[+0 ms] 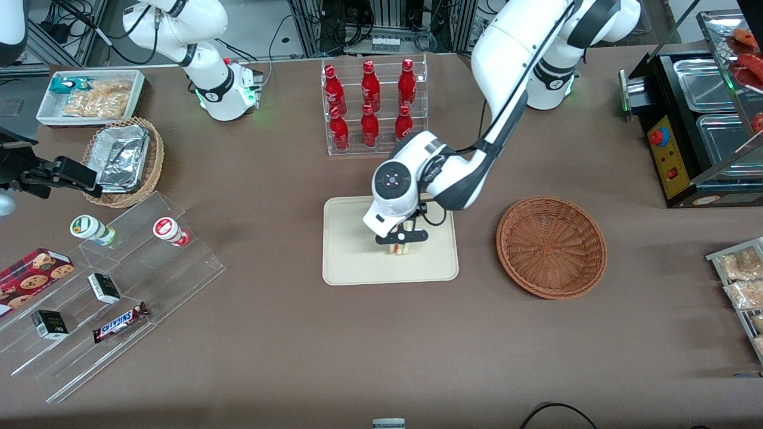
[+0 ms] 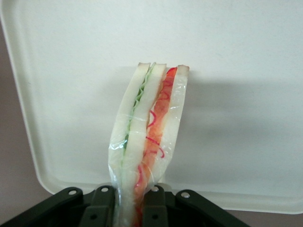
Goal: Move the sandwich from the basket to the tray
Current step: 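Carry the sandwich over the beige tray and set it down upright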
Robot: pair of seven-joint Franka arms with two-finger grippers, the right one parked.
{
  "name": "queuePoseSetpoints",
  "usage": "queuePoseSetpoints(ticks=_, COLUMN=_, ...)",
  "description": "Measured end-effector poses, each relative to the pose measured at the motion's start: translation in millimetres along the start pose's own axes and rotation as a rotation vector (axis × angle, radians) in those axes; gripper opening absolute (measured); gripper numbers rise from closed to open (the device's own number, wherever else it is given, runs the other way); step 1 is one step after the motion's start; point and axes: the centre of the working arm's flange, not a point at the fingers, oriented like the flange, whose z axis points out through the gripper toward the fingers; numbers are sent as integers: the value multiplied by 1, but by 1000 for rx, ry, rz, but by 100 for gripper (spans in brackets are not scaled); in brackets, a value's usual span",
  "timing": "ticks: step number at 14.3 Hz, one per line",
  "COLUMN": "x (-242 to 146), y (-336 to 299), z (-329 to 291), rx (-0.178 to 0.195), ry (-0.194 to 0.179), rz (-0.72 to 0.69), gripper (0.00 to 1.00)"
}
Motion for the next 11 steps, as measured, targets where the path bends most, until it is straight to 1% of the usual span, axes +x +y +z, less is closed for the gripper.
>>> queuePoseSetpoints(ticks=2, x=-9, y=15, z=5, rx=-1, ry=3, rz=-28, gripper=15)
queuePoseSetpoints(ticks=5, x=-8, y=23, z=9, rx=-5, ry=7, rz=-62, gripper=15)
queuePoseSetpoints(ticks=9, x=5, y=23, z=9, rx=4, ry=40, rz=-65, gripper=15)
queuePoseSetpoints(ticks=11, x=8, y=24, z=10, rx=5, ry=47, rz=-65, gripper=15)
